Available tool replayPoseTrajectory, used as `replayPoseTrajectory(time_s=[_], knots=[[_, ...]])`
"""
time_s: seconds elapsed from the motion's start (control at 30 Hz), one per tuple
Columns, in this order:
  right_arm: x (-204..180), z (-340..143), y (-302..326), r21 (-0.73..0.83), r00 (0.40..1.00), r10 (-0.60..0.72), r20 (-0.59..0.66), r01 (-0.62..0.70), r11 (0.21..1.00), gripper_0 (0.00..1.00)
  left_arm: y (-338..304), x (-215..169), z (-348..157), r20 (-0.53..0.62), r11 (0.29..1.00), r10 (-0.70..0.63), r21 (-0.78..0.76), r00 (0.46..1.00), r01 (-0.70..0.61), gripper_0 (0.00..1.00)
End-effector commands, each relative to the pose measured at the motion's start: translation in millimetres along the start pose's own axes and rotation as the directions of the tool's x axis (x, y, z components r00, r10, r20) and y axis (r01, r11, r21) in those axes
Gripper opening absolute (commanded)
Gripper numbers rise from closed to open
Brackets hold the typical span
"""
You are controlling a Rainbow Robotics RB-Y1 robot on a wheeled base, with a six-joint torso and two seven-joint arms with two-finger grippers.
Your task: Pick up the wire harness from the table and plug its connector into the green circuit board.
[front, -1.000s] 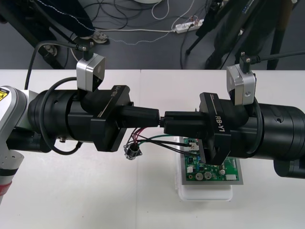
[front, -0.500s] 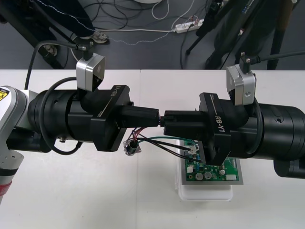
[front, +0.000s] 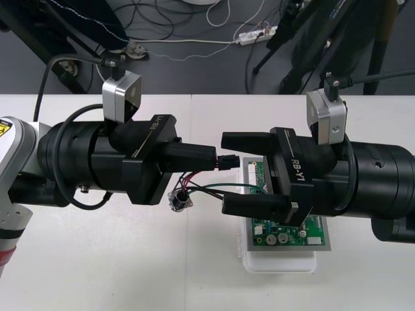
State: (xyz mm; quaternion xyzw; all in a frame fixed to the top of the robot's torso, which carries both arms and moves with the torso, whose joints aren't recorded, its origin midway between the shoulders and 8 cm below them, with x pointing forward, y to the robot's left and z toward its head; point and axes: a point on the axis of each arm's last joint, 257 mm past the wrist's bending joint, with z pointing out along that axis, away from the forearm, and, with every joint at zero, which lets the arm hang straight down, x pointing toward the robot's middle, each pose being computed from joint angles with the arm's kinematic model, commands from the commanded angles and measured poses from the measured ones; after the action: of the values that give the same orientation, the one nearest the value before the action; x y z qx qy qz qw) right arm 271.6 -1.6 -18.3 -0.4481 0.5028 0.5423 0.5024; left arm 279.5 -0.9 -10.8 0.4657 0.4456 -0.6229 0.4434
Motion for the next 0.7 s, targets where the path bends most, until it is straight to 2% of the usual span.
replayPoseTrajectory(time_s=[0.03,0.43,0.7], knots=[[-5,-1,12,-0.034,0.997,-0.076,-0.013,0.076,0.997,1.0,7,-15,-5,-0.012,0.991,0.127,-0.027,0.992,-0.127,0.0],[22,-47,3,-0.051,0.944,-0.163,-0.285,0.155,0.987,1.0,24,-4,-39,-0.074,0.975,0.172,-0.13,0.982,-0.181,0.0],[46,-85,-6,-0.042,0.867,-0.172,-0.467,0.172,0.984,1.0,36,6,-58,-0.073,0.949,0.256,-0.172,0.964,-0.265,0.0]])
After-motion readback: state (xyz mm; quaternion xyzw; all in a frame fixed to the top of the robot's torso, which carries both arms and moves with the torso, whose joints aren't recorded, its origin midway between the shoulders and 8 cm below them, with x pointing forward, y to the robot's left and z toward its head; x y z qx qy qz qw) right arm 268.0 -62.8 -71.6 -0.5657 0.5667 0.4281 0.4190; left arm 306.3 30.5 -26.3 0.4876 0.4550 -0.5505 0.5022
